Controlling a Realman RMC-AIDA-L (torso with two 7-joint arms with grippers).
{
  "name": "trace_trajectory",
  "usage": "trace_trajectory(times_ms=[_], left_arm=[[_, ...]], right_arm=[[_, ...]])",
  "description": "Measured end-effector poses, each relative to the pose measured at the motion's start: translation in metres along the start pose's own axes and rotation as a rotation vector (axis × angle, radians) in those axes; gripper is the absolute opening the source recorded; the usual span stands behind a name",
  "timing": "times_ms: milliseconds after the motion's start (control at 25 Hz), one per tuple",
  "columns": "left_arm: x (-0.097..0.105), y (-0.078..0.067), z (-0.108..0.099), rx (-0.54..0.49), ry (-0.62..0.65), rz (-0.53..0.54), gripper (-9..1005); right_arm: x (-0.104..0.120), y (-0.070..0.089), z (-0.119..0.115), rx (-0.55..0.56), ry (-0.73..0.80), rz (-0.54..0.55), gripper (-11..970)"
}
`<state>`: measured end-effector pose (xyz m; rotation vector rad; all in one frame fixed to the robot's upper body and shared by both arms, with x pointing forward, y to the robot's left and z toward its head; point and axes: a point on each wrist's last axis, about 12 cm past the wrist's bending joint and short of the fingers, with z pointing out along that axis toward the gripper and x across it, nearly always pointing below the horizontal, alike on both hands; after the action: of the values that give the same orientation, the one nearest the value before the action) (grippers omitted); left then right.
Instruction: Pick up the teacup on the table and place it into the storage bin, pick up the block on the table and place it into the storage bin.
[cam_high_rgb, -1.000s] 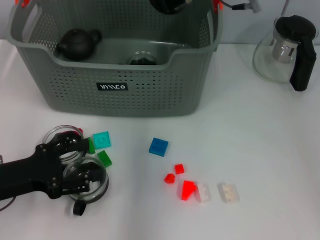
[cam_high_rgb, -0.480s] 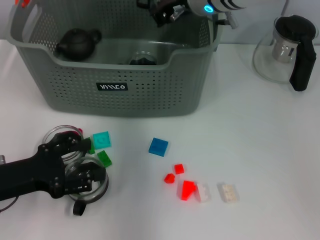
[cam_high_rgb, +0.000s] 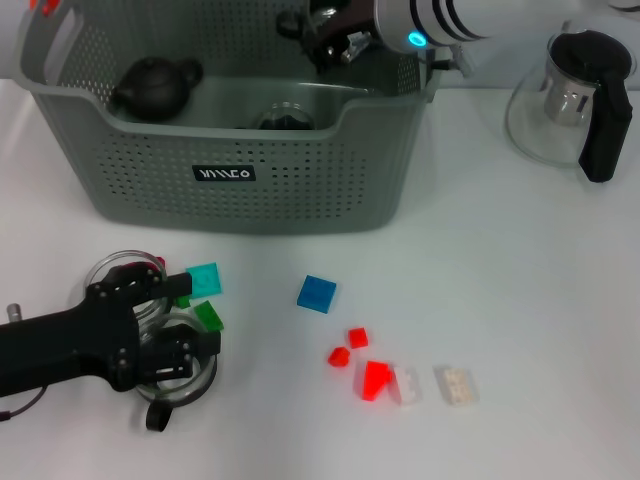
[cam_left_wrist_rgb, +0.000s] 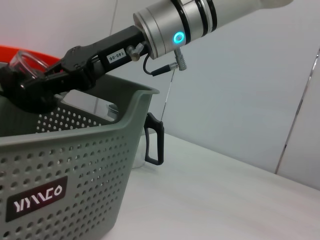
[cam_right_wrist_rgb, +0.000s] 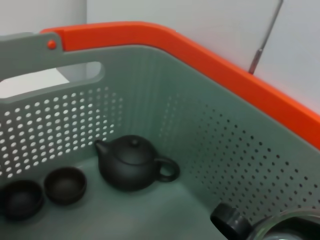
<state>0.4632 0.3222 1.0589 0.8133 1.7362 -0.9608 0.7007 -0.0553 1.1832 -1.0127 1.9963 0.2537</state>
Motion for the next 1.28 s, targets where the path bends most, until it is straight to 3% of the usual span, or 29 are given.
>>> trace_trajectory(times_ms=[520,1280], left_arm=[[0.0,0.001,-0.001,-0.01,-0.001,0.006,873],[0.0,0.002,0.001,-0.013,0.001,0.004,873]], right_arm=[[0.002,0.011,0.007,-0.015,-0.02,-0.02,57],[0.006,0.011,0.006,-0.049,0.024,0.007,69]])
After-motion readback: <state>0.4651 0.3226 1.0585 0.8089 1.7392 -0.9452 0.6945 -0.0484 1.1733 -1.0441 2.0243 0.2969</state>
